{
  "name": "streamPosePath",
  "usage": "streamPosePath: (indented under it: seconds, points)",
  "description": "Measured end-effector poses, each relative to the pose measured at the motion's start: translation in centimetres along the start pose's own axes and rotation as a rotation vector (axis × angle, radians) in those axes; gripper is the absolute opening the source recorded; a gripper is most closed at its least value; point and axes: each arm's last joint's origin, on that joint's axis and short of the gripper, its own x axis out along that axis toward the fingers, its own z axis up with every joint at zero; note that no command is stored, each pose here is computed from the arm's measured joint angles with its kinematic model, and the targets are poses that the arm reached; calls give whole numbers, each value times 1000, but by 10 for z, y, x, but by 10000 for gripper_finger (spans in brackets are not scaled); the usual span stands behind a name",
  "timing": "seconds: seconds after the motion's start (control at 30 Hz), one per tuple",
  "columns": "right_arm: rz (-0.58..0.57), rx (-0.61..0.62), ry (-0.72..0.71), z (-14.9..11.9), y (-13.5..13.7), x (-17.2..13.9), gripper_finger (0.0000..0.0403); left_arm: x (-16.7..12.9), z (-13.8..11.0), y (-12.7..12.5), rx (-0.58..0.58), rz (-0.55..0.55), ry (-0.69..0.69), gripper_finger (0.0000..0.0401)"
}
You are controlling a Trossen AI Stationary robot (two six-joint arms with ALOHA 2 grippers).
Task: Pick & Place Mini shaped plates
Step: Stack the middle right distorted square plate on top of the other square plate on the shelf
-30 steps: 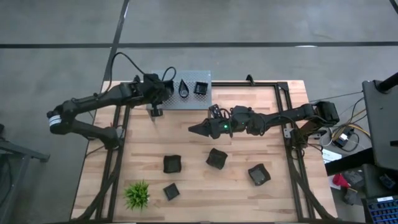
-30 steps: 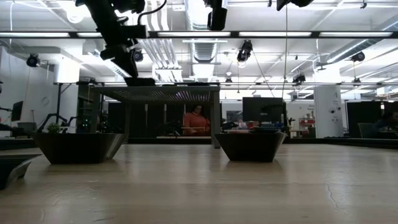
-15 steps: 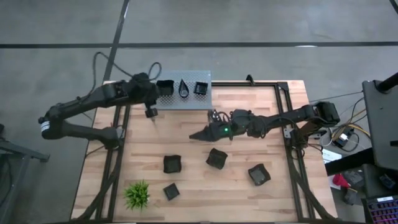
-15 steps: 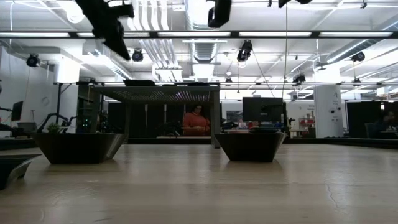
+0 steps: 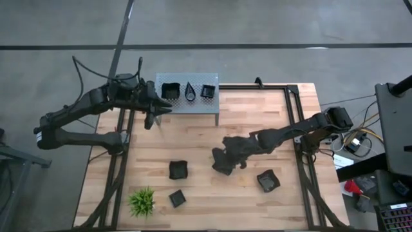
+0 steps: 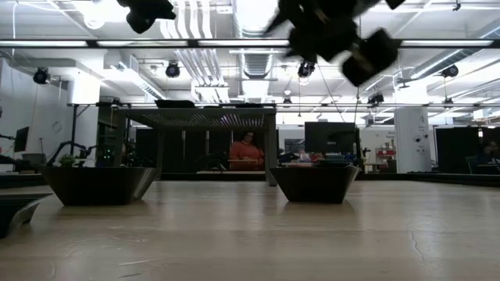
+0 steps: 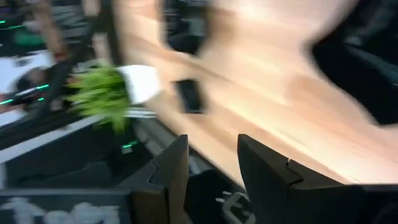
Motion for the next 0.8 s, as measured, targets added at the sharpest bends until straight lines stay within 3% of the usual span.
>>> streamPosePath:
  seconds: [0.33, 0.63, 0.8]
  points:
    - [-153, 3, 16, -15, -17, 1, 127, 1, 1, 0, 5, -4, -4, 90]
    - [-368, 74, -29, -17, -38, -4, 130, 1, 0, 0, 4, -4, -2, 90]
    - [-426, 107, -89, -15, -44, -6, 125, 1, 0, 0, 3, -4, -2, 90]
